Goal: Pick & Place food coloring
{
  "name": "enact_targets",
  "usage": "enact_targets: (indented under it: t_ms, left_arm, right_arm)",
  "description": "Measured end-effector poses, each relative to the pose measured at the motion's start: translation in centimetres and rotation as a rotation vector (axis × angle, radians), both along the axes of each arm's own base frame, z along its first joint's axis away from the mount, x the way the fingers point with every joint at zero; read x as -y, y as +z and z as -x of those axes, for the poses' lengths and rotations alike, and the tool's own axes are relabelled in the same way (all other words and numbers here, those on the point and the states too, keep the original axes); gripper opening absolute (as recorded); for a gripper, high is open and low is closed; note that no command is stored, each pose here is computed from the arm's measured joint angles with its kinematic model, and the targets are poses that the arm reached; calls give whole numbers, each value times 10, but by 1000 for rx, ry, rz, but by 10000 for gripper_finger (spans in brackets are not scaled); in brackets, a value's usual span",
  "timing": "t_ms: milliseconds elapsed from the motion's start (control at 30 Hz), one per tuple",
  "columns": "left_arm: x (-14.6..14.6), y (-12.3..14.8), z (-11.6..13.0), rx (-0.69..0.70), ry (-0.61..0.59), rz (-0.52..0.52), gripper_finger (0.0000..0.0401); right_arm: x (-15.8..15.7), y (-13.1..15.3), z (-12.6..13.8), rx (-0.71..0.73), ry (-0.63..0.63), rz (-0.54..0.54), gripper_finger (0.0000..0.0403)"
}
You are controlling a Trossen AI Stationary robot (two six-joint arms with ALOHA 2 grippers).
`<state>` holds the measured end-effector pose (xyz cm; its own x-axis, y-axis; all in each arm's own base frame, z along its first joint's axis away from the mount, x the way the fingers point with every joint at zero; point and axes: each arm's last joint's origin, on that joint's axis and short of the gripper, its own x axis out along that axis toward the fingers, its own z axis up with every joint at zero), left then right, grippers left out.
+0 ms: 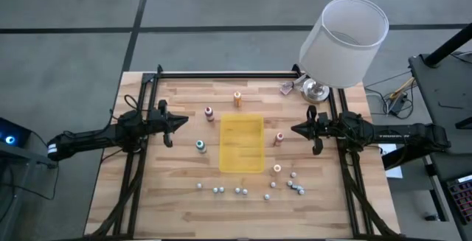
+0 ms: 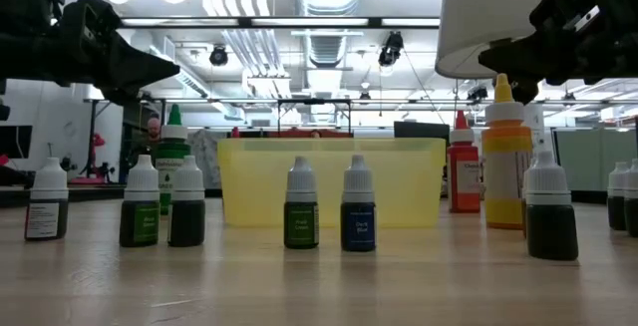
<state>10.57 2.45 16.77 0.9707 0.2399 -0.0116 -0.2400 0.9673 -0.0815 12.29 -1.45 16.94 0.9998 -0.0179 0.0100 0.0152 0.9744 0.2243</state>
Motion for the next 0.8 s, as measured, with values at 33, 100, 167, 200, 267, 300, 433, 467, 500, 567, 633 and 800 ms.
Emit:
enact_targets:
  t_ms: [33,100,167,200,267,300,433,467,500,567,633,800]
  left_arm:
    - [0,0,0,0,0,0,0]
    - [0,0,0,0,0,0,0]
    - [0,0,0,0,0,0,0]
    - [0,0,0,0,0,0,0]
    - [0,0,0,0,0,0,0]
    - [0,0,0,0,0,0,0]
    - [-1,0,0,-46,19,-178,0]
    - [-1,0,0,-68,25,-261,0]
    - [-1,0,0,-87,24,-330,0]
    - [-1,0,0,-115,23,-439,0]
    - [-1,0,0,-137,22,-523,0]
    - [-1,0,0,-141,24,-537,0]
  right_arm:
    - [0,0,0,0,0,0,9]
    - [0,0,0,0,0,0,9]
    - [0,0,0,0,0,0,9]
    - [0,0,0,0,0,0,9]
    - [0,0,0,0,0,0,9]
    - [0,0,0,0,0,0,9]
    - [0,0,0,2,0,3,9]
    - [0,0,0,4,0,3,9]
    - [0,1,0,9,0,2,9]
    - [0,2,0,21,0,2,9]
    - [0,3,0,29,0,4,9]
    - [0,3,0,35,0,5,9]
